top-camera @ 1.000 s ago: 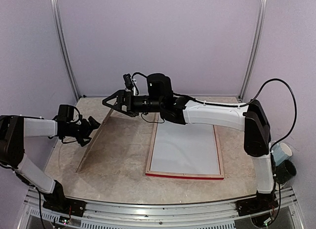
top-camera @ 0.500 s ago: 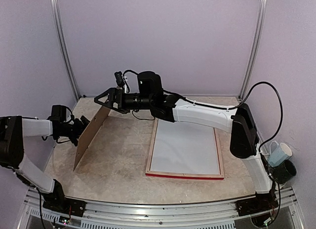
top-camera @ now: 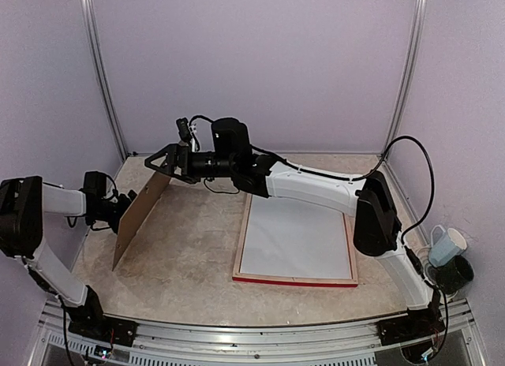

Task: Put the photo into the frame
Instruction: Turn over the backboard.

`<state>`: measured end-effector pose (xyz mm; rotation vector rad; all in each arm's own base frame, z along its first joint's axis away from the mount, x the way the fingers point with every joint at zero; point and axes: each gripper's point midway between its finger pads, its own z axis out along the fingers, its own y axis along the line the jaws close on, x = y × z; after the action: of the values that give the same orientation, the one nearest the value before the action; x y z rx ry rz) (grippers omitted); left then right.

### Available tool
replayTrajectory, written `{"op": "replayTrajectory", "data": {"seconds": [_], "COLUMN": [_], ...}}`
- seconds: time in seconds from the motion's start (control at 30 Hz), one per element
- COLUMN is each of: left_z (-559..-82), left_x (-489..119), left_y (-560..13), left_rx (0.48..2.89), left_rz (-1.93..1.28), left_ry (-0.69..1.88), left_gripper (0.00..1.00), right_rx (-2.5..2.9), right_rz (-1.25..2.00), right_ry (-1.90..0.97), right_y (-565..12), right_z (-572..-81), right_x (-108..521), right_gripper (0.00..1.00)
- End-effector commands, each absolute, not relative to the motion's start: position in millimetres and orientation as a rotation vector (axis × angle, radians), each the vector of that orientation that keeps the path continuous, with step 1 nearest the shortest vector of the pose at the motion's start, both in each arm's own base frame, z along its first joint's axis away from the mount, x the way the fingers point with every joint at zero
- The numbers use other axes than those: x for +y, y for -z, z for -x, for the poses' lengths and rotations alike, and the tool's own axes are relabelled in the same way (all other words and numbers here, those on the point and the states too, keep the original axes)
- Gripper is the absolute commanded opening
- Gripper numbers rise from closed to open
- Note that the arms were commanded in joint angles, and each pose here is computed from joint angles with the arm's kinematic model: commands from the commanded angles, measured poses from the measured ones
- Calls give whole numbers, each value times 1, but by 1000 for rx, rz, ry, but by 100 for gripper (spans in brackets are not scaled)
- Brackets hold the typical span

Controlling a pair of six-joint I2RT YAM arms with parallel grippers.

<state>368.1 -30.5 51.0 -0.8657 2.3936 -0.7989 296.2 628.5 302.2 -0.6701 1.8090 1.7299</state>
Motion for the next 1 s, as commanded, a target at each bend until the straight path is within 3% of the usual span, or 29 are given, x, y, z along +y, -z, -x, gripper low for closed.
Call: {"op": "replayTrajectory", "data": {"seconds": [0.0, 0.57, 0.97], "left_z": [-366, -342, -346], "left_x": [-26, -76, -112], "left_y": [-45, -37, -65], "left_rx": [2410, 2478, 2442], "left_rz": [855, 755, 668], "left_ry": [772, 885, 972], "left_gripper": [99, 99, 99], "right_rx": [1773, 1770, 1771], "right_rz": [704, 737, 718], "right_ry": [-1761, -1747, -1631], "right_y": [-307, -310, -320], "right_z": [-285, -276, -279], "right_x": [639, 637, 621], "right_gripper": [99, 99, 99]}}
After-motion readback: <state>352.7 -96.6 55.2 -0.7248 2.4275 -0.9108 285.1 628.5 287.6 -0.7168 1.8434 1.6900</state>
